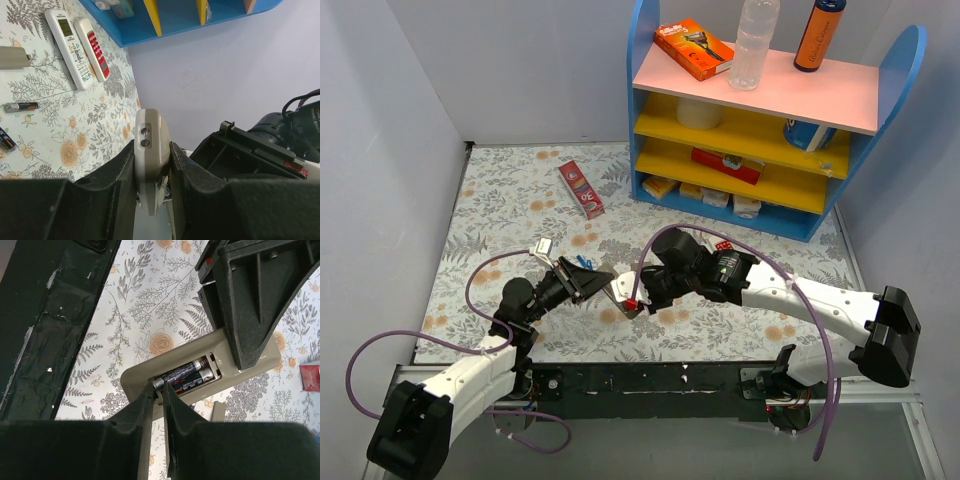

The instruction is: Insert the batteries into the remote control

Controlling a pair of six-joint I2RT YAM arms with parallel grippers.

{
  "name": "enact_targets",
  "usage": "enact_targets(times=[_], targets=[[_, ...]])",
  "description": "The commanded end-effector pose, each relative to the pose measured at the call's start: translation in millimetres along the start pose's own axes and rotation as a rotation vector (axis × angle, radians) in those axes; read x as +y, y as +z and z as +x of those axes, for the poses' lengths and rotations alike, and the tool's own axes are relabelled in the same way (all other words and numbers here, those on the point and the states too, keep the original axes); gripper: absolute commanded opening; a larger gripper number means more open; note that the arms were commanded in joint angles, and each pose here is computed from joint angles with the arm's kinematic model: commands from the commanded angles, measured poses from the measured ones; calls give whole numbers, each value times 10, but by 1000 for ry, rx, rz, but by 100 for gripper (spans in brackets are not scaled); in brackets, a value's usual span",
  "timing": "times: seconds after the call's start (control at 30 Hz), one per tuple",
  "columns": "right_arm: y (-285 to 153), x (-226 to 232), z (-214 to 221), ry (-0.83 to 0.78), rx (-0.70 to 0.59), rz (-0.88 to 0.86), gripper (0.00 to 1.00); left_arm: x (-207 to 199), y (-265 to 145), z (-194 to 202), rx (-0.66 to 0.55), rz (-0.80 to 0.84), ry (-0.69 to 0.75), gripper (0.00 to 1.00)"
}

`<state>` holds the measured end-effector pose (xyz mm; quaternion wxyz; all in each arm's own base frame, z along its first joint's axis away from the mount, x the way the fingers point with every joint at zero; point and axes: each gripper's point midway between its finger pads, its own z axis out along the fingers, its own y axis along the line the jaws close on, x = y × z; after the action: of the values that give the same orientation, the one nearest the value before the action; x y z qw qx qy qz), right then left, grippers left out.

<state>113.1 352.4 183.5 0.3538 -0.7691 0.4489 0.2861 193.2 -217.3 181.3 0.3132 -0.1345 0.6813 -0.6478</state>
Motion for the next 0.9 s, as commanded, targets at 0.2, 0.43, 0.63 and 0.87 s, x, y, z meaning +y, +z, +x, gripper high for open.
enact_targets(times=[0.2,0.43,0.63,0.87], targets=[[46,-183,-181,-13,-43,25,15,-273,-4,-26,0,86,30,0],[146,-238,-102,9,-12,28,12,-366,-27,-27,-2,117,26,0],[234,-297,-27,18,9,44,10,-410,-49,-14,0,136,12,0],[332,-350,4,38,10,53,10,-461,-63,6,4,159,5,0]])
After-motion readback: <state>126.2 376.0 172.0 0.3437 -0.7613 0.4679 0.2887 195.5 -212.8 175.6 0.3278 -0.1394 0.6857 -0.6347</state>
